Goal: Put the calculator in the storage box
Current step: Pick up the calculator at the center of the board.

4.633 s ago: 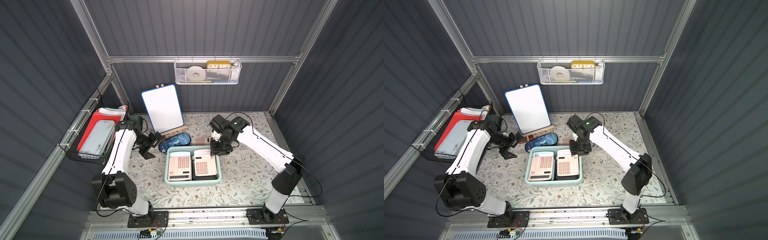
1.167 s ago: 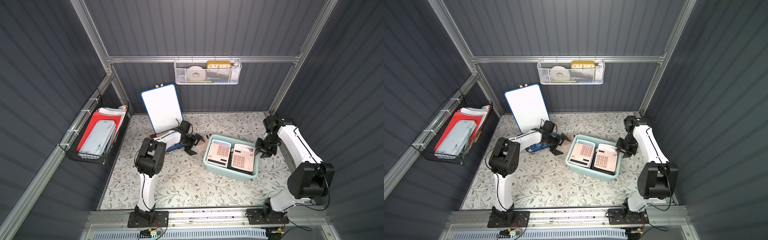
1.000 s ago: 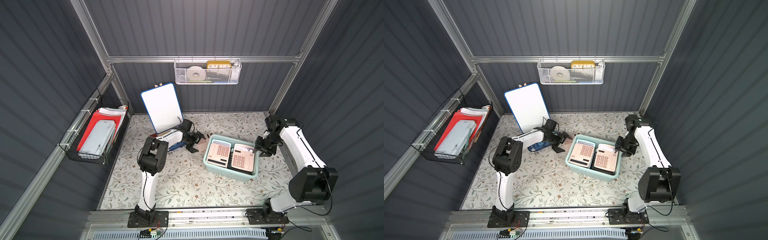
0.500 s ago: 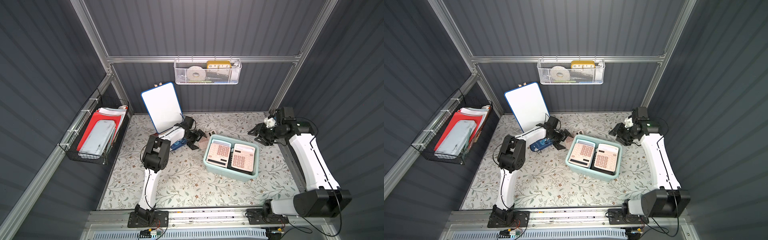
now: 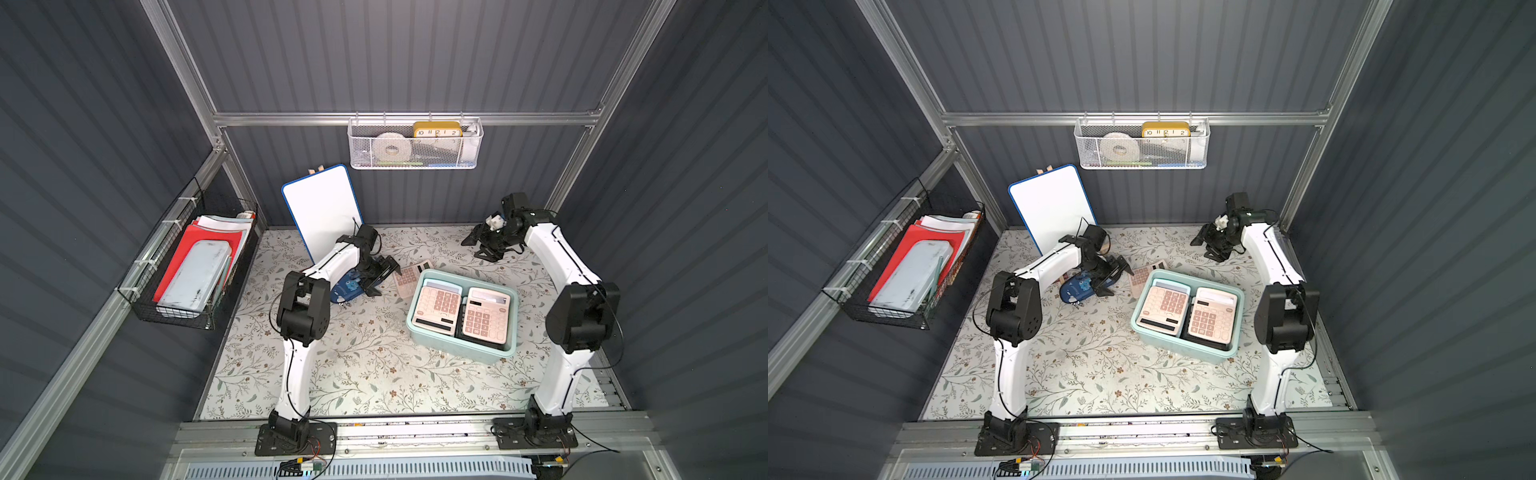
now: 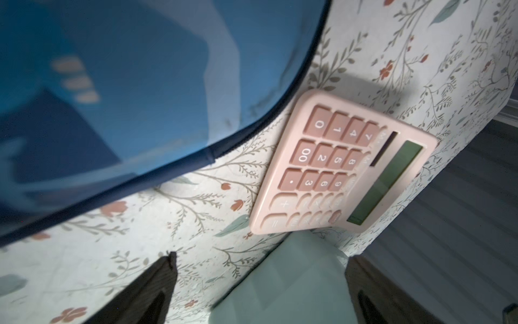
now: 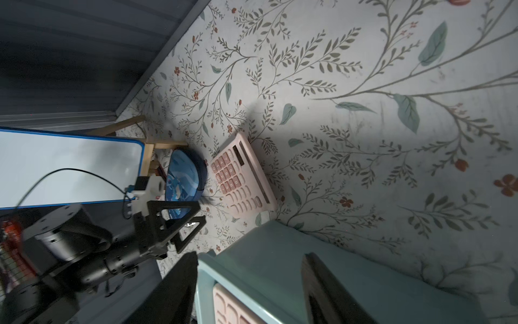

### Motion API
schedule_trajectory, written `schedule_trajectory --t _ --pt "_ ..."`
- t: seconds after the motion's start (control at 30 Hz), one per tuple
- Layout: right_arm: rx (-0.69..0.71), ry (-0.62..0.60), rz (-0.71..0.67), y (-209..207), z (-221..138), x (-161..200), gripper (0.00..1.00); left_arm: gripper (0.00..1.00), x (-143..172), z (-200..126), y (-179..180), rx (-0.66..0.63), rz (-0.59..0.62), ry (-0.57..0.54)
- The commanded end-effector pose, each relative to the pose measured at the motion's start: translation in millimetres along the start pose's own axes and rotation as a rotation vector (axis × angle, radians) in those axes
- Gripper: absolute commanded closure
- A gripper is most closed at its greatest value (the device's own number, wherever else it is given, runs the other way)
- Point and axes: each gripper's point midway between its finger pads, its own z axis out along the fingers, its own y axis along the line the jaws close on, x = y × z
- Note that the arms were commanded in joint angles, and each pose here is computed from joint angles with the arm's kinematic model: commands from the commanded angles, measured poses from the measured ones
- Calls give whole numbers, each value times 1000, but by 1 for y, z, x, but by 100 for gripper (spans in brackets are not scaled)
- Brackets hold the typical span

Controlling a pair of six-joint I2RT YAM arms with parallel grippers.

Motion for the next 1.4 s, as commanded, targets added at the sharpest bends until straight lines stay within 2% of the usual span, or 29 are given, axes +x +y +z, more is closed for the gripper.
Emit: schedule_trajectory --t 0.0,0.07,0.13,0.27,0.5,0.67,0.9,1.13,1.37 --pt "78 -7 -80 15 -5 5 37 1 -5 -4 26 -104 19 8" --pt "121 -5 -124 15 2 13 36 1 -9 -6 26 -93 23 0" --pt "108 16 -131 17 17 26 36 1 -11 -6 27 -99 24 4" --pt "124 69 -142 12 49 46 35 1 -10 -5 44 -149 16 12" --pt "122 121 -123 2 86 45 34 1 -15 -16 73 -219 2 -13" --pt "130 171 -106 -9 109 45 32 1 -19 -28 61 -186 42 -55" --pt "138 233 -82 -25 133 42 29 1 -2 -34 29 -107 102 -45" --pt "79 314 -43 -28 156 43 28 1 0 -38 21 -96 127 -40" --pt "-43 439 13 -12 185 64 28 1 1 -43 16 -88 144 -35"
